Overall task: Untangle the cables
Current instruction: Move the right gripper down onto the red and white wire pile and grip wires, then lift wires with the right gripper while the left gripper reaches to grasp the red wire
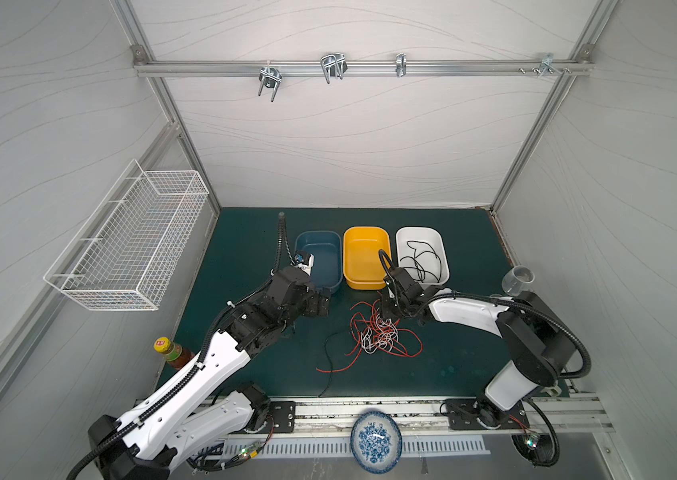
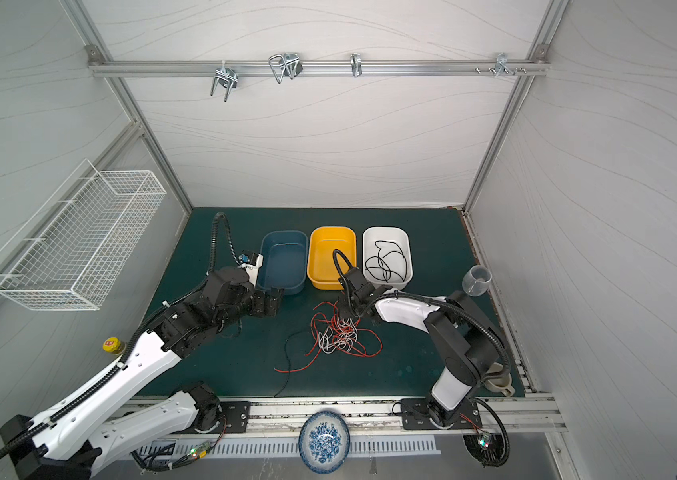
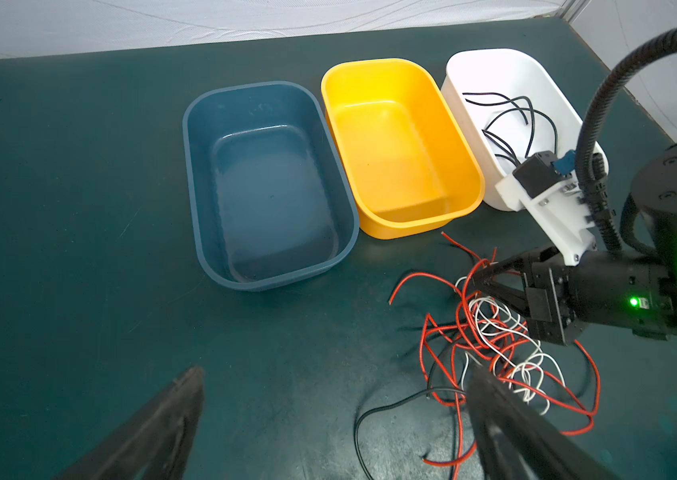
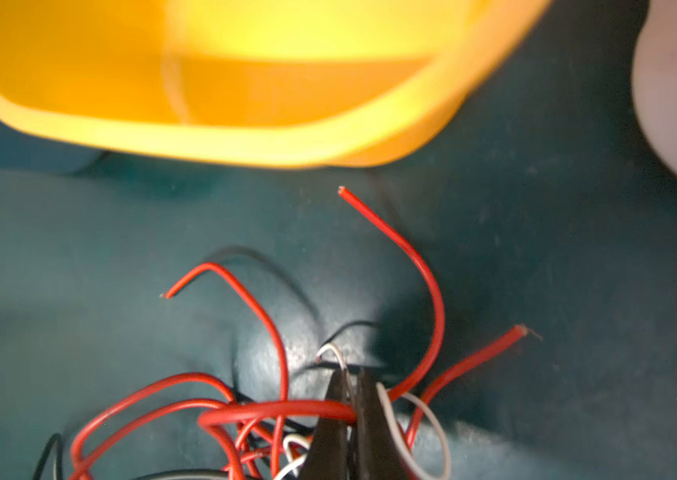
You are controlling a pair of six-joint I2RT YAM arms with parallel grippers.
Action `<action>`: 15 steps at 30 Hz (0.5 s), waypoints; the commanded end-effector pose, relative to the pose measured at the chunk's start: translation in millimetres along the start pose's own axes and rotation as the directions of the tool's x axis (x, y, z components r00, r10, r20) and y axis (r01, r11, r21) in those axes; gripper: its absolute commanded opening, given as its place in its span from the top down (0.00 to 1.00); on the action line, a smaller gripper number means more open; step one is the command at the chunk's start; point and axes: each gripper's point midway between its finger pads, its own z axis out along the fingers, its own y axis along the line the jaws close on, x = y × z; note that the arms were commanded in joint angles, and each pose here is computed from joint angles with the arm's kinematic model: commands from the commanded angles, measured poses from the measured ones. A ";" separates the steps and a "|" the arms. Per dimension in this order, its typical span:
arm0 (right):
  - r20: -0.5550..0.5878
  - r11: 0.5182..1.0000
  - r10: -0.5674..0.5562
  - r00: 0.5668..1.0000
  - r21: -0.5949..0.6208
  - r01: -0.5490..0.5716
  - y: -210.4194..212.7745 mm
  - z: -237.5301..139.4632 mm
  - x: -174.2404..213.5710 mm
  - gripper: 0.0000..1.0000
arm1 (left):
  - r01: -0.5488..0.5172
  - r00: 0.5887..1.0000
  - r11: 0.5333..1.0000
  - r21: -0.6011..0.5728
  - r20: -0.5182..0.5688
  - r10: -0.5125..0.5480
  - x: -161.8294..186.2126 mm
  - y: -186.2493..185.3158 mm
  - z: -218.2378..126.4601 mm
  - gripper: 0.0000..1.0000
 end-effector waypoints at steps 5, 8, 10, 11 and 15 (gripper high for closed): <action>0.184 0.983 -0.085 0.979 -0.145 0.112 51.1 -51.0 -54.9 1.00 | 0.002 0.999 1.000 0.015 0.038 -0.002 -10.9 -2.3 -4.9 0.01; 0.287 0.964 -0.108 0.952 -0.202 0.170 72.8 -91.6 -70.1 1.00 | 0.001 0.999 1.000 0.023 0.032 -0.001 -9.8 -3.8 -4.4 0.01; 0.333 0.955 -0.079 0.940 -0.247 0.168 80.2 -116.1 -79.1 1.00 | -0.003 1.000 0.999 0.044 0.024 0.002 -9.0 -7.8 -3.9 0.01; 0.348 0.947 -0.071 0.935 -0.271 0.172 84.2 -126.0 -82.8 1.00 | -0.005 1.000 0.999 0.052 0.019 0.004 -8.1 -9.6 -3.0 0.01; 0.405 0.879 -0.131 0.905 -0.375 0.295 118.7 -166.2 -93.0 1.00 | -0.008 1.000 0.989 0.150 -0.004 0.009 -4.3 -26.7 -3.3 0.01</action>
